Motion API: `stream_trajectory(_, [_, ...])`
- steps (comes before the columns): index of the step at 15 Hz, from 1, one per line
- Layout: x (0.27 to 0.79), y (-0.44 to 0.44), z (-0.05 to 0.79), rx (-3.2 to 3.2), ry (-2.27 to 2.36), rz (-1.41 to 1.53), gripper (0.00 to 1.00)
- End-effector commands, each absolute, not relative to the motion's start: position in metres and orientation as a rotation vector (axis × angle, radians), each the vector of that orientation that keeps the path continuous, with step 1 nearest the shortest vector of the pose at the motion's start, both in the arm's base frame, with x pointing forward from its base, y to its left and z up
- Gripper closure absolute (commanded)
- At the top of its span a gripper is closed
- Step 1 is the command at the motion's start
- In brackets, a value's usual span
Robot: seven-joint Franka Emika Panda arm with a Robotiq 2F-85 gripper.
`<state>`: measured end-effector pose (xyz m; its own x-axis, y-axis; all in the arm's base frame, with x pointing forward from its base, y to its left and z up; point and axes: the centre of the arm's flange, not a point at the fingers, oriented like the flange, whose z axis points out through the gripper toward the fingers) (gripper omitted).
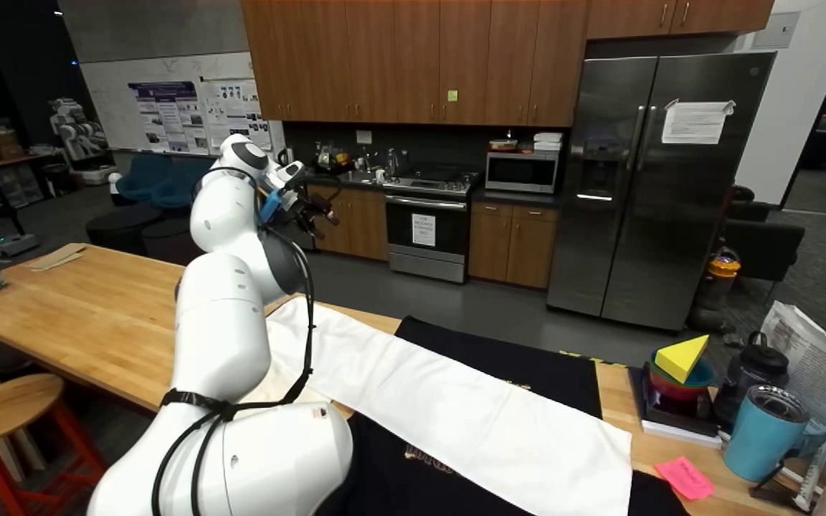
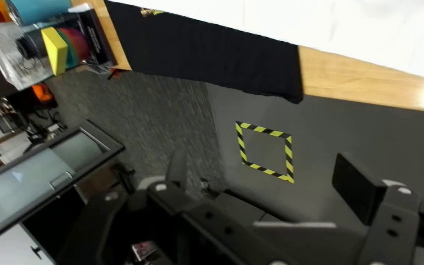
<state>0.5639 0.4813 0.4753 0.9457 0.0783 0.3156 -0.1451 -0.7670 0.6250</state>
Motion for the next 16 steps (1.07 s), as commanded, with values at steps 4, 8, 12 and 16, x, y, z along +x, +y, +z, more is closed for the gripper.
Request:
stream_trajectory(4, [0.493,0.405,0.482,2.177,-0.323,0.188,0.00])
stream_trajectory(8, [0.455,0.417,0.471,2.250,-0.126,-0.038,0.00])
stream_trajectory(12, [0.412,0.456,0.478,2.336,0.121,-0.020,0.00])
stream_trajectory(16, [0.384,0.494,0.494,2.421,0.342,0.042,0.00])
